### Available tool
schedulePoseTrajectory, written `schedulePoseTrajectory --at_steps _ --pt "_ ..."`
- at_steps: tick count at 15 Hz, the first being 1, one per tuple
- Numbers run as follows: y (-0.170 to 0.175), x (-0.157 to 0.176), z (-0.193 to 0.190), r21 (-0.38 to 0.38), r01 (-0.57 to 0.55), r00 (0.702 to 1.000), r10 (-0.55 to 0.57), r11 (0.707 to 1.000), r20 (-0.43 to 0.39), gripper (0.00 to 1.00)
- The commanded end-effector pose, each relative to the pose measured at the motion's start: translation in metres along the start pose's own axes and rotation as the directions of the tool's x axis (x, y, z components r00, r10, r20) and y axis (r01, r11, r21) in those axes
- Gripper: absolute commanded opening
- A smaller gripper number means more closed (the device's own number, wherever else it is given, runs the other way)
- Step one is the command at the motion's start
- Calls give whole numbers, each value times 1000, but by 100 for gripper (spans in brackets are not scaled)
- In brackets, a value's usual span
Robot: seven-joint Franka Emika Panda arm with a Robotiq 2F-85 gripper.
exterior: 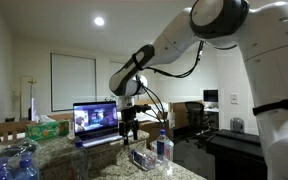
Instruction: Move the three empty water bottles to the right
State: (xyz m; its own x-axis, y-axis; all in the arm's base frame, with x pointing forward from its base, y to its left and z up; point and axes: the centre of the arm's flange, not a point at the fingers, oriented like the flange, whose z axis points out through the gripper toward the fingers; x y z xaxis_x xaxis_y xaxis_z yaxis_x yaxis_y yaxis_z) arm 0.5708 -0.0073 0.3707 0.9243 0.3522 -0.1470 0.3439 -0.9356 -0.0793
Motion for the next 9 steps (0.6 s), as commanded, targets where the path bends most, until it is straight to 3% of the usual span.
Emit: schedulePoseTrajectory --at_steps 1,5,9 --pt "0 1 0 0 1 1000 -1 1000 0 100" --pt "-2 3 -3 -2 11 1000 -11 1000 -5 100" --pt "-3 2 17 18 16 1000 -16 1000 -6 100"
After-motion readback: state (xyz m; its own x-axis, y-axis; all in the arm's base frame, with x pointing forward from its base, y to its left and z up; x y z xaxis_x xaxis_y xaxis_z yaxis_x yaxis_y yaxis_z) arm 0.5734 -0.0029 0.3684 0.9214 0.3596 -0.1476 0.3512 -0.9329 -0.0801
